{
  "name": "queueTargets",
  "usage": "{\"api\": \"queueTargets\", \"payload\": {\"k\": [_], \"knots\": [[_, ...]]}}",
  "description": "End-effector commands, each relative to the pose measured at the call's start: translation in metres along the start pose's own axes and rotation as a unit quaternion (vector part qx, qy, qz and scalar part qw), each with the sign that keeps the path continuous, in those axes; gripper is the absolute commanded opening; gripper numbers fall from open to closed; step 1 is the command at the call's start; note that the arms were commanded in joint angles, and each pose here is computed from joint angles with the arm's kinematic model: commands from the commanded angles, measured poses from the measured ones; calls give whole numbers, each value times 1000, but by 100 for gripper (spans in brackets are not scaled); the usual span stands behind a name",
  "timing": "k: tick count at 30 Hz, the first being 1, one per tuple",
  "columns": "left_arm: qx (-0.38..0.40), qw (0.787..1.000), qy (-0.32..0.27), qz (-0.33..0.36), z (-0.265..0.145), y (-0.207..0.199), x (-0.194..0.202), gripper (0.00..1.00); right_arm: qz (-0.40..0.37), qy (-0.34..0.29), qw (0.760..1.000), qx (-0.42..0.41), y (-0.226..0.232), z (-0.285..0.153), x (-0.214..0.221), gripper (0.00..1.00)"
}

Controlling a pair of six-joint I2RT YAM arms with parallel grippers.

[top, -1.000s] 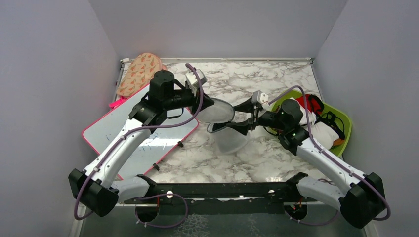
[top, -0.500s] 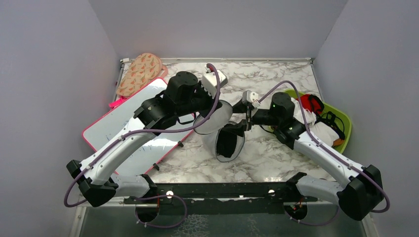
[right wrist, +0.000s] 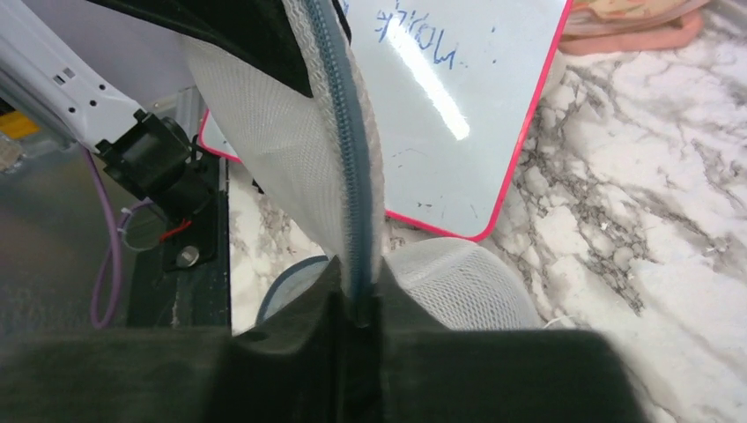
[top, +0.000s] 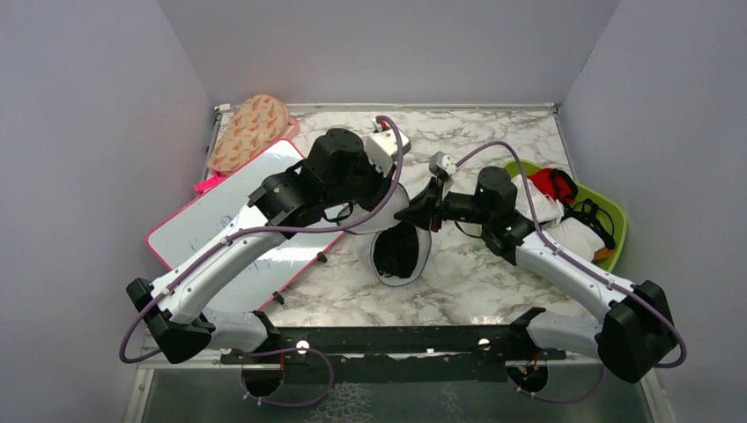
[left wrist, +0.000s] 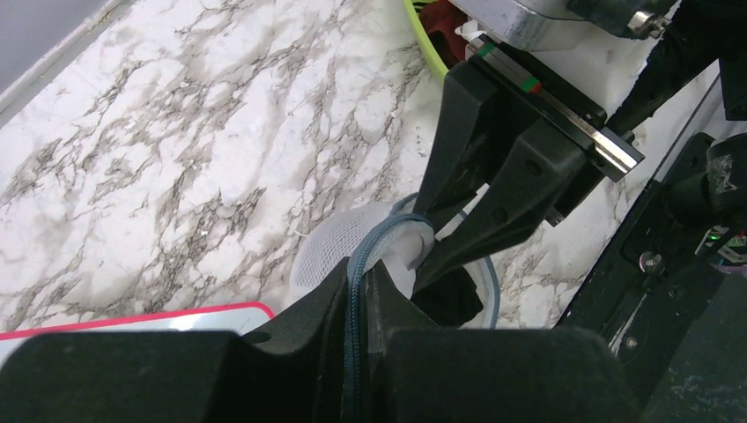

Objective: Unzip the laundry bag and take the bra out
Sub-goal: Open the laundry bag at the center of the board, then place the laundry bag at the center of the board.

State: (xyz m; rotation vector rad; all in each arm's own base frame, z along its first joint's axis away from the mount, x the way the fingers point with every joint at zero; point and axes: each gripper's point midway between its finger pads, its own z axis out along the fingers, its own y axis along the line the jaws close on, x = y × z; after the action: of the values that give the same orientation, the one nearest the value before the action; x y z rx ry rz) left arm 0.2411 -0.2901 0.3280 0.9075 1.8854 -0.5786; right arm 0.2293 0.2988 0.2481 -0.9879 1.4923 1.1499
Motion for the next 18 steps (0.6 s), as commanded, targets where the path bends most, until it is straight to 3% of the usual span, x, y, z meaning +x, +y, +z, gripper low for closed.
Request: {"api": "queueTargets", "payload": {"k": [1, 3, 6, 14, 15, 18], "knots": [[-46, 999, -19, -3, 6, 17, -7, 4, 26, -28, 999, -21, 10, 5, -15, 2], [-73, 997, -23, -11, 6, 25, -9, 14, 42, -20, 999, 1, 3, 5, -12, 1], [-106, 994, -29, -21, 6, 37, -12, 40, 60, -16, 997, 47, -11, 2, -5, 1], [-122, 992, -28, -25, 12, 42, -8, 95, 104, -29, 985, 134, -46, -11, 5, 1], [-126, 991, -26, -25, 13, 44, -6, 99, 106, -31, 984, 140, -49, -13, 6, 1], [-134, 990, -20, -24, 13, 46, 0, 99, 124, -34, 978, 166, -64, -18, 13, 1]]}}
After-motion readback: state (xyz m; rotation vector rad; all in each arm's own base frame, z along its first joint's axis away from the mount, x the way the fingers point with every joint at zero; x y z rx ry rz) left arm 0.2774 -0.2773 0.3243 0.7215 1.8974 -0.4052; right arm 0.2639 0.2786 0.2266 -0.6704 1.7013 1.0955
